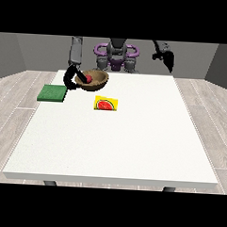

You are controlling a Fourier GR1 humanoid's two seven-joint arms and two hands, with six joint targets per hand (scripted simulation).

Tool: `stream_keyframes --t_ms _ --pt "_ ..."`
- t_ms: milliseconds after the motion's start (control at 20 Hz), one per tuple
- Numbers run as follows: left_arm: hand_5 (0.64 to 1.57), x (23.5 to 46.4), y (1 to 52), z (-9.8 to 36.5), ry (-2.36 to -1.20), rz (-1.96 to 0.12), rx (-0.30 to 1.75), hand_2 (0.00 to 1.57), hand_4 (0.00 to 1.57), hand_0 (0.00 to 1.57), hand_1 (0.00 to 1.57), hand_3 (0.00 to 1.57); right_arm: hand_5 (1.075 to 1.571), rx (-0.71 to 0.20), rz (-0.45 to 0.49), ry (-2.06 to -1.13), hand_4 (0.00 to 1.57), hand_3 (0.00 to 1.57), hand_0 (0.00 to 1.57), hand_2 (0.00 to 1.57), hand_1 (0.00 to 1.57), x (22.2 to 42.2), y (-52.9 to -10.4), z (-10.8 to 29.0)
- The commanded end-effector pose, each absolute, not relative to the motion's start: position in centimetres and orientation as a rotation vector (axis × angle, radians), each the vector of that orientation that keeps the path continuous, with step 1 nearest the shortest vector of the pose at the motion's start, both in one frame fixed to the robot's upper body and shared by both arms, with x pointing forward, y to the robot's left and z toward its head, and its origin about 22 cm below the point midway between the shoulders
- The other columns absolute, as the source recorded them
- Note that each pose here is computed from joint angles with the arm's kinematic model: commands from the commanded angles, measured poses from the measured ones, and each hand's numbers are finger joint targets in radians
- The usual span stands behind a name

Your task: Pick the cup and pour the ball into the bowl, then pick the bowl and place it on the pad

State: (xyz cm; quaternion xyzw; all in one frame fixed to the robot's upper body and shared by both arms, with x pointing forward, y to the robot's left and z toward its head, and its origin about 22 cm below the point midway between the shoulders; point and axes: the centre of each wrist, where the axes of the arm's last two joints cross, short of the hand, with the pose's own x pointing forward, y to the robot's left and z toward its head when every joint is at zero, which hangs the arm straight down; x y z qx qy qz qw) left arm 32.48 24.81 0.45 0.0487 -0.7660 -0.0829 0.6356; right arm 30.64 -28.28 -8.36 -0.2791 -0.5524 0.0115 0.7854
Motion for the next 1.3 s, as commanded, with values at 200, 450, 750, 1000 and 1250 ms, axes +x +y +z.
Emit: stream_keyframes --t_ms 200,450,750,1000,1250 --pt "1.407 29.5 31.1 -3.8 -1.573 -0.069 0.247 0.00 1.01 0.00 0.00 0.00 1.568 -0.542 0.143 -1.028 0.82 0.78 1.57 1.57 1.57 35.0 -25.8 -1.8" --pt "1.418 30.0 30.1 -2.4 -1.654 -0.071 0.195 0.00 1.00 0.00 0.00 0.00 1.570 -0.554 0.026 -1.074 0.79 0.68 1.57 1.57 1.57 33.1 -34.6 -0.5" --pt "1.463 31.0 31.5 -0.8 -1.792 -0.107 0.166 0.00 1.15 0.00 0.00 0.00 1.570 -0.598 -0.044 -1.178 0.79 0.68 1.57 1.57 1.57 35.0 -36.5 3.2" --pt "1.546 32.8 38.3 7.7 -1.925 -0.036 0.179 0.00 1.32 0.00 0.00 0.00 1.571 -0.665 -0.095 -1.242 0.92 0.00 1.57 1.57 1.57 33.0 -43.0 4.6" --pt "1.571 30.8 45.4 11.6 -2.014 0.009 0.243 0.00 1.28 0.00 0.00 0.00 1.570 -0.731 -0.136 -1.333 0.82 0.00 1.57 1.57 1.57 31.9 -45.5 5.3"
